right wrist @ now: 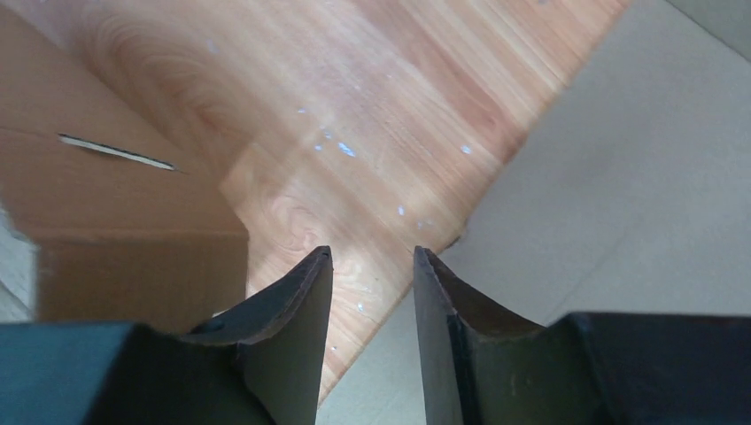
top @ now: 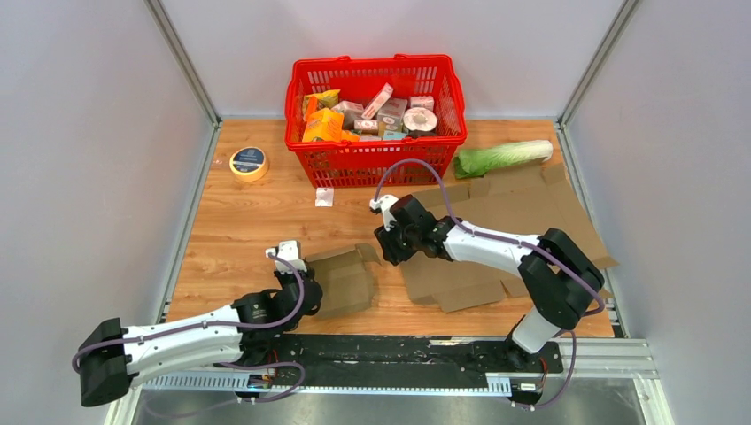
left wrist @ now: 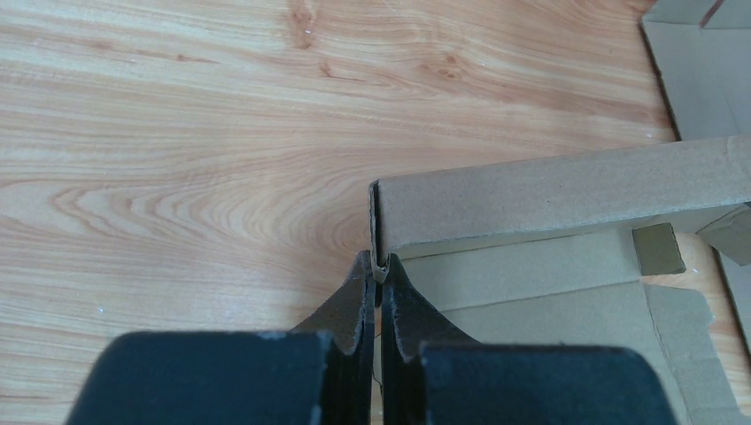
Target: Fold the paper box
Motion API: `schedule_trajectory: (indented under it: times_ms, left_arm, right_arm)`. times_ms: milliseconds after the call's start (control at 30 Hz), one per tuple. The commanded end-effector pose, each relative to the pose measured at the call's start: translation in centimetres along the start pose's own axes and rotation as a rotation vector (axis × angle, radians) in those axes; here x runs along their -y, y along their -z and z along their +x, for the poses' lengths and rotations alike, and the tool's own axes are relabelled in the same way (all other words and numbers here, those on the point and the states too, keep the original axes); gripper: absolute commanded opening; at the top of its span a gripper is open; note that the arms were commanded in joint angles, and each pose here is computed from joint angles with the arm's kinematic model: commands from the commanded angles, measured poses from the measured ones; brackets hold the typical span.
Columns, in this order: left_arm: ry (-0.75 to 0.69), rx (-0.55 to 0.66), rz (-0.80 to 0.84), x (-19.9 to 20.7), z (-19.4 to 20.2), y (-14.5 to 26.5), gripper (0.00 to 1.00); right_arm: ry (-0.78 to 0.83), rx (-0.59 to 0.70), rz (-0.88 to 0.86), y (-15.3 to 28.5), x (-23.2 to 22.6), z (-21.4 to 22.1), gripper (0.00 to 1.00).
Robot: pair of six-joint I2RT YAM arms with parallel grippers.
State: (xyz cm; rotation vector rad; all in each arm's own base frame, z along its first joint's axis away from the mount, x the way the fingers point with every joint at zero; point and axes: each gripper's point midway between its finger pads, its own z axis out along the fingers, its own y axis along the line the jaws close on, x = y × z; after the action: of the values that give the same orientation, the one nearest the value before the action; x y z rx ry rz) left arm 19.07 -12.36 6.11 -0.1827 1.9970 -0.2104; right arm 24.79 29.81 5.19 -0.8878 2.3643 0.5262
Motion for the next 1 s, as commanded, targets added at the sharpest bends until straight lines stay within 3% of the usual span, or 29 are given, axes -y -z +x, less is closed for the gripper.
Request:
schedule_trajectory:
  times_ms: [0,200,367,667,800,967]
  left_arm:
    - [-0.028,0.006,0.033,0.4,-0.4,0.2,0.0]
    - [-0.052,0.006,0.031,0.7,-1.0,0.4,0.0]
    - [-0.088,-0.004,0.027,1.0,-1.4,0.5,0.0]
    - [-0.127,-0.016,0.062,1.9,-1.4,0.5,0.0]
    - [-0.152,-0.015,0.071,1.9,-0.8,0.2,0.0]
    - [-0.162,-0.024,0.109,2.7,-0.6,0.1,0.0]
  right_arm:
    - [0.19,0.128,-0.107,1.2,-3.8,-4.2,0.43]
    - [0.265,0.141,-0.153,2.7,-7.4,-3.9,0.44]
    - [0.272,0.097,-0.135,3.3,-7.7,-2.7,0.45]
    - [0.336,0.147,-0.192,3.7,-8.7,-2.3,0.47]
    - [0.354,0.201,-0.21,2.7,-9.4,-3.9,0.47]
    - [0.369,0.172,-0.223,0.1,-10.1,-3.8,0.45]
